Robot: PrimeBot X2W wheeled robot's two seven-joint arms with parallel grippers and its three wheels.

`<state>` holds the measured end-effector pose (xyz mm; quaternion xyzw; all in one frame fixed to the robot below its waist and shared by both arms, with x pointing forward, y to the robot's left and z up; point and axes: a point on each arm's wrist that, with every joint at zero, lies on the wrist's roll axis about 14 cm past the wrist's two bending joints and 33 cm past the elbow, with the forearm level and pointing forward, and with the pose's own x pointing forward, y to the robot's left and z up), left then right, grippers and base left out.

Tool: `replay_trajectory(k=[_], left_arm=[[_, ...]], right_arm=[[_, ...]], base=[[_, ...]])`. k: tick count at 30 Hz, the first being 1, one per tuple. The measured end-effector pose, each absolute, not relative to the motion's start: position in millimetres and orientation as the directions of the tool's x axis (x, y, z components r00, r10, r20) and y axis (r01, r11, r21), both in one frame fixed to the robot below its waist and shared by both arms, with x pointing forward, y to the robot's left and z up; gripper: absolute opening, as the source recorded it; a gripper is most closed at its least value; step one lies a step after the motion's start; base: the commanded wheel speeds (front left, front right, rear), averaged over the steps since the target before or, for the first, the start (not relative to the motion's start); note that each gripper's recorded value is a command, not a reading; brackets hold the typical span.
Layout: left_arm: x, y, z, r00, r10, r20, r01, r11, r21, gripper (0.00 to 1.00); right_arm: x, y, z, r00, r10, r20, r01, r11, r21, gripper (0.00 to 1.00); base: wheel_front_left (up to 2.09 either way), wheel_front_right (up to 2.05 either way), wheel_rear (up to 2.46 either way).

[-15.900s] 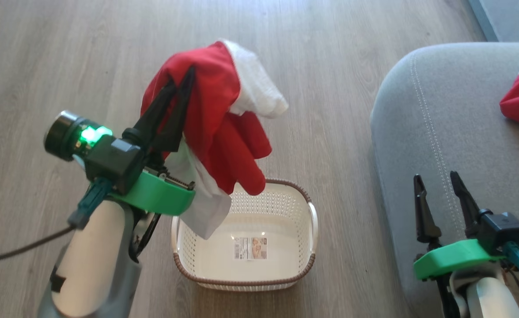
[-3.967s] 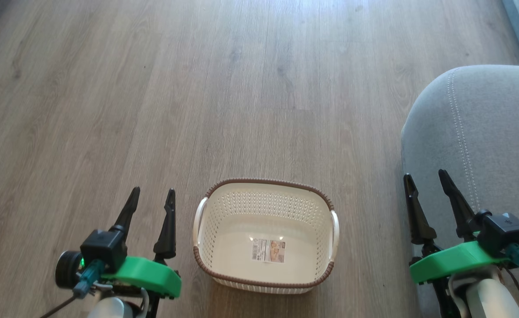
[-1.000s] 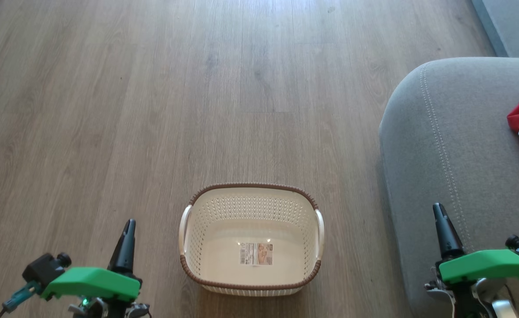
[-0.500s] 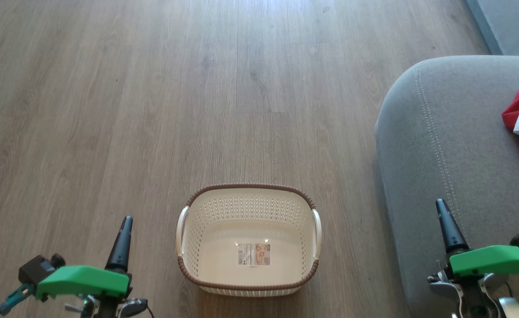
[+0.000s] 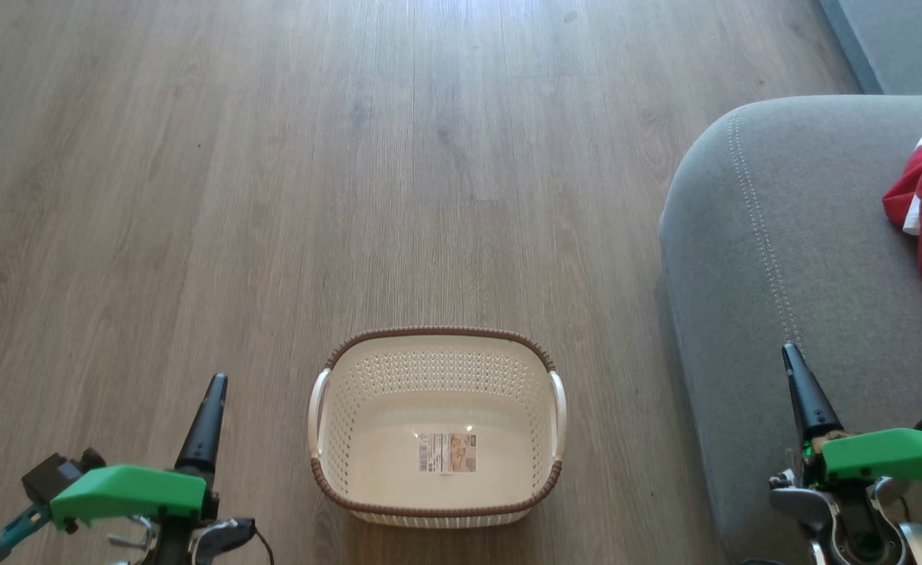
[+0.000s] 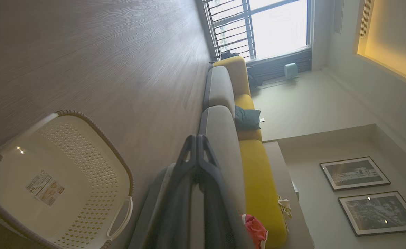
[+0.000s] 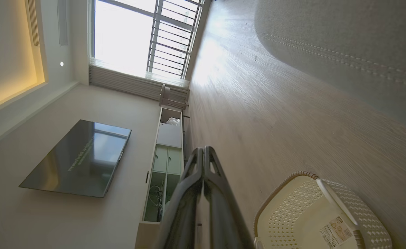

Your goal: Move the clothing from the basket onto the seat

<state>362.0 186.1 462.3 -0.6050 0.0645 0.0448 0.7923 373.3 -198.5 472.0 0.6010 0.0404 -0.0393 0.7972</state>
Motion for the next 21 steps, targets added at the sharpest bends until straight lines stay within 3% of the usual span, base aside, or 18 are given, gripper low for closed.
replay_trajectory(k=[21], left_arm=[[372, 187, 473, 0.994, -0.029, -0.109, -0.108, 0.023, -0.994, 0.00]], right_arm=[[374, -210, 479, 0.996, -0.033, -0.088, 0.089, 0.031, 0.996, 0.00]], base=[[0.00, 0.00, 0.00]])
